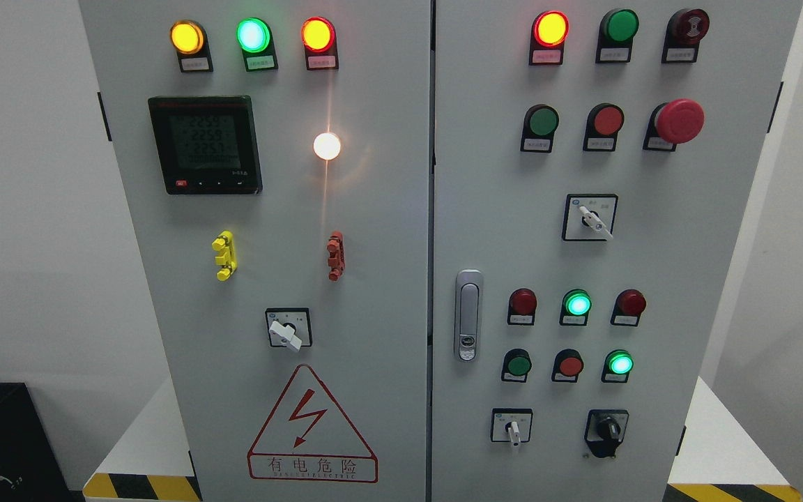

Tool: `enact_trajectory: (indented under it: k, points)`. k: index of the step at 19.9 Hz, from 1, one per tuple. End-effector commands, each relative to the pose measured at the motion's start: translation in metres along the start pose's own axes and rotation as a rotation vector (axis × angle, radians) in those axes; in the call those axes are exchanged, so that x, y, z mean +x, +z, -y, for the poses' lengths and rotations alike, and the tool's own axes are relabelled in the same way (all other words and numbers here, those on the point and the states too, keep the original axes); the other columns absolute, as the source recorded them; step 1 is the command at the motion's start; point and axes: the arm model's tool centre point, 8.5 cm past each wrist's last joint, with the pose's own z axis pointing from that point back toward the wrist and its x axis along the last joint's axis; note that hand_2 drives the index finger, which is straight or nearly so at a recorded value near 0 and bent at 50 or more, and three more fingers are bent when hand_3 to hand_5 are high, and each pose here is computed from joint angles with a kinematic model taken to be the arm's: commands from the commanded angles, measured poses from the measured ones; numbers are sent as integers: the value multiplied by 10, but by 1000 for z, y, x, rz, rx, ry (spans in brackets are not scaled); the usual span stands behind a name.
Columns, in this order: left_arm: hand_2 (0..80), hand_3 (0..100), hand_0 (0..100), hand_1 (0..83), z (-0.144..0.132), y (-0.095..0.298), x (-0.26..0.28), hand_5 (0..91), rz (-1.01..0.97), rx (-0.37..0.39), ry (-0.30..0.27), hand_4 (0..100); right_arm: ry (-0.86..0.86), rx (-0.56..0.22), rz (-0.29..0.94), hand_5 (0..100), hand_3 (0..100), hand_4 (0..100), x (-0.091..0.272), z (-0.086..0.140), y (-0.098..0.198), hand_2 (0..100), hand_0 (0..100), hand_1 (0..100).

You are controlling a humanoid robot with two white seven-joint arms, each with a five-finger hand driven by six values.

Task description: Flip black knob to close circuit

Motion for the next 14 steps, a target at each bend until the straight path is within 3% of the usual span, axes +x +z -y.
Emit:
enact_trajectory:
  k: [1, 14]
  points:
    - [0, 0, 120, 556, 2, 0, -6, 0, 2, -3, 1, 0, 83, -212, 93, 965, 985, 879, 41, 75, -16, 872, 0, 65]
    - [0, 0, 120, 556, 1, 0, -6, 0, 2, -1, 3, 0, 188, -259, 65, 967, 992, 882, 63, 110, -24, 883, 0, 47]
